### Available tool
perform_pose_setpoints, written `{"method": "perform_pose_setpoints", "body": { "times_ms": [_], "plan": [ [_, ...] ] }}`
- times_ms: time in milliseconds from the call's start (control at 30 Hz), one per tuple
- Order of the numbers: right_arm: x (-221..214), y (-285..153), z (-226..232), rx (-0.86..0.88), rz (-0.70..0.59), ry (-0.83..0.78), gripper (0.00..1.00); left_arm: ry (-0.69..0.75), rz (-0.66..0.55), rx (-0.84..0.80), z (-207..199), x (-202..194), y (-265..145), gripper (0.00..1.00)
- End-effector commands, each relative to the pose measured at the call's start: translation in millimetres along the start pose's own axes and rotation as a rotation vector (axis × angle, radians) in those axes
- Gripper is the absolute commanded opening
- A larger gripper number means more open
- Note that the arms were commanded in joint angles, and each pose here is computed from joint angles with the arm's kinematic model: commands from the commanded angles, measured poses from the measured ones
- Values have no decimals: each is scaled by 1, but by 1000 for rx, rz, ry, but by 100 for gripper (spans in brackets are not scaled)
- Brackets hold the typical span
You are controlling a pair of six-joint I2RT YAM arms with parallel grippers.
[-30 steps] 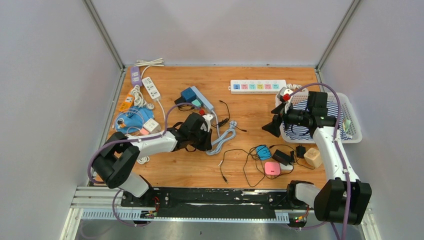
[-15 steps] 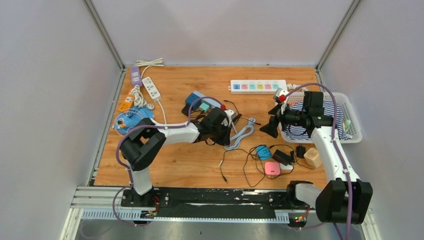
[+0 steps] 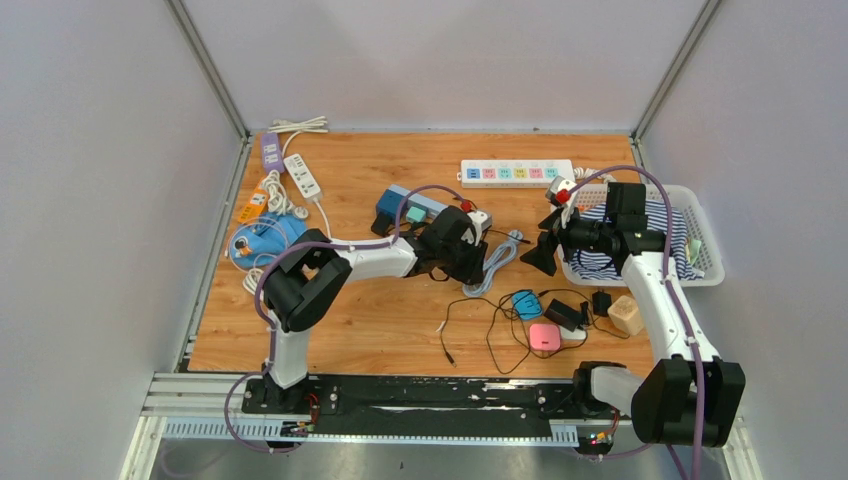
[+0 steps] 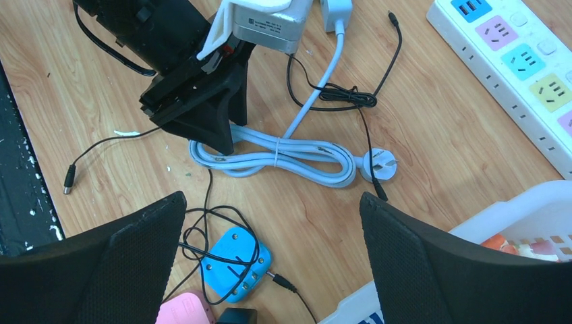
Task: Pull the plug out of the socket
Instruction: Move the socket to the center of the board.
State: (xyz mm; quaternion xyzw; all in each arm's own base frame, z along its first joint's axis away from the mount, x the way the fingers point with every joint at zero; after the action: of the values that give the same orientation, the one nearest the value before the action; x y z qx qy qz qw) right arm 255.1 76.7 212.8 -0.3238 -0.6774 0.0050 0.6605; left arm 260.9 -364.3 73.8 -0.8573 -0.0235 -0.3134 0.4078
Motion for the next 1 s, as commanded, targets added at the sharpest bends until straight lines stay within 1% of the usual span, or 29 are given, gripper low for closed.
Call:
{"method": "perform_pose_setpoints", "body": {
  "times_ms": [0,100,267,500,633,733,833,867,933,967],
  "plan": [
    [2,3,-1,0,9,-3,99,48,-42,-42,-13,12,-5,49],
    [2,3,-2,-6,13,-4,99,79,-71,-45,-16,16,-20,54],
    [1,1,-4,-22,26,-12,99,158,-144,-46,-22,23,-56,56],
    [4,-1,-10,-51,42,-30,99,306,-312,22,-21,36,-118,59],
    [12,4,-14,-15,14,-34,99,380,-442,58,-28,56,-157,61],
    [18,20,-14,44,30,-69,99,424,-529,105,-31,74,-180,67],
    [27,40,-18,94,71,-122,99,472,-588,142,-37,93,-193,76],
    [31,47,-19,114,80,-133,99,480,-606,159,-38,100,-197,79],
    [38,64,-25,157,89,-136,99,469,-646,215,-37,113,-204,89],
    [43,72,-28,173,91,-134,98,459,-667,249,-36,120,-207,91]
  ]
}}
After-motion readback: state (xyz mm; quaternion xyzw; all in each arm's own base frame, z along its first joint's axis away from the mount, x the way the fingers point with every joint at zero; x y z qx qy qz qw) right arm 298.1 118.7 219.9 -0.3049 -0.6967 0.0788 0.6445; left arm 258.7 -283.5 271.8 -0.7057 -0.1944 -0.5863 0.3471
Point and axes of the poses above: each gripper's point midway between its finger pads, its own y axis out along the fingers, its own z axis along the line the jaws close on, x = y × z, the point moved 5 cm from there along -y, back along the fingers, and after that the axes turned 9 degrees about -y, right-handed, at the moved point
